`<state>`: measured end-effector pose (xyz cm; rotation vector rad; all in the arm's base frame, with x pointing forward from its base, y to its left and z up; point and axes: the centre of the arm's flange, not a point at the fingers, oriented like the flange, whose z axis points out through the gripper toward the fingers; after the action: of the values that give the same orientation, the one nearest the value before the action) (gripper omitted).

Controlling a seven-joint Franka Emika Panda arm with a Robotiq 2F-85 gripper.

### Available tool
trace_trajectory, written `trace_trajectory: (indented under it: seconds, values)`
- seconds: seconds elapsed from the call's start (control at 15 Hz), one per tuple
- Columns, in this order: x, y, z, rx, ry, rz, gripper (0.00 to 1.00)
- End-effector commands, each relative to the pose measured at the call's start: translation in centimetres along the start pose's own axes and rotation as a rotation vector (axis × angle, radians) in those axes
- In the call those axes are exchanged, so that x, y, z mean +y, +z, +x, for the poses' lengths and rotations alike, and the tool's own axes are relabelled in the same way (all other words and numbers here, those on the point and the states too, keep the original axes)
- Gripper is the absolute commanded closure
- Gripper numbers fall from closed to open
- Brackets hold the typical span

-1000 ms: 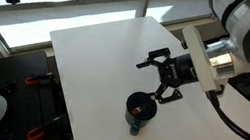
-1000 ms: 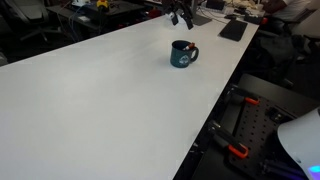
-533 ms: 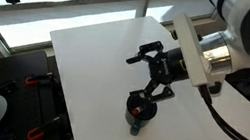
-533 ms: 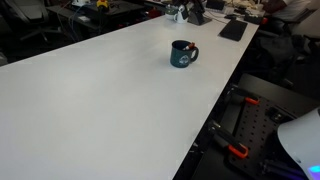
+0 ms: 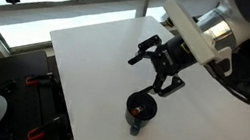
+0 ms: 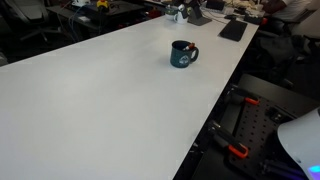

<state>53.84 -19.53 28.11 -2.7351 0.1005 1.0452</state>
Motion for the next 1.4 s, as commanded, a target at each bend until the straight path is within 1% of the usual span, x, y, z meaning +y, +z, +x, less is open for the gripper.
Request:
trace_trajectory:
  seconds: [0.0, 0.13, 0.2, 0.27, 0.4, 0.47, 0.73, 1.0, 1.33]
  values:
    - [-2.5, 4.0, -1.6, 0.073, -0.051, -0.159, 0.0]
    - [-2.6, 6.4, 0.2, 0.068, -0.083, -0.208, 0.0]
    - [-2.3, 7.9, 1.3, 0.036, -0.114, -0.213, 0.0]
    - [-2.6, 5.0, 1.2, 0.051, -0.073, -0.182, 0.0]
    - [-2.5, 7.4, 2.0, 0.026, -0.094, -0.19, 0.0]
    - [-2.4, 7.9, 2.1, 0.019, -0.096, -0.189, 0.0]
    - [-2.4, 7.8, 2.1, 0.021, -0.096, -0.189, 0.0]
    - [0.2, 7.2, 3.2, 0.005, -0.093, -0.155, 0.0]
    - [5.3, 5.3, 4.5, 0.033, -0.11, -0.134, 0.0]
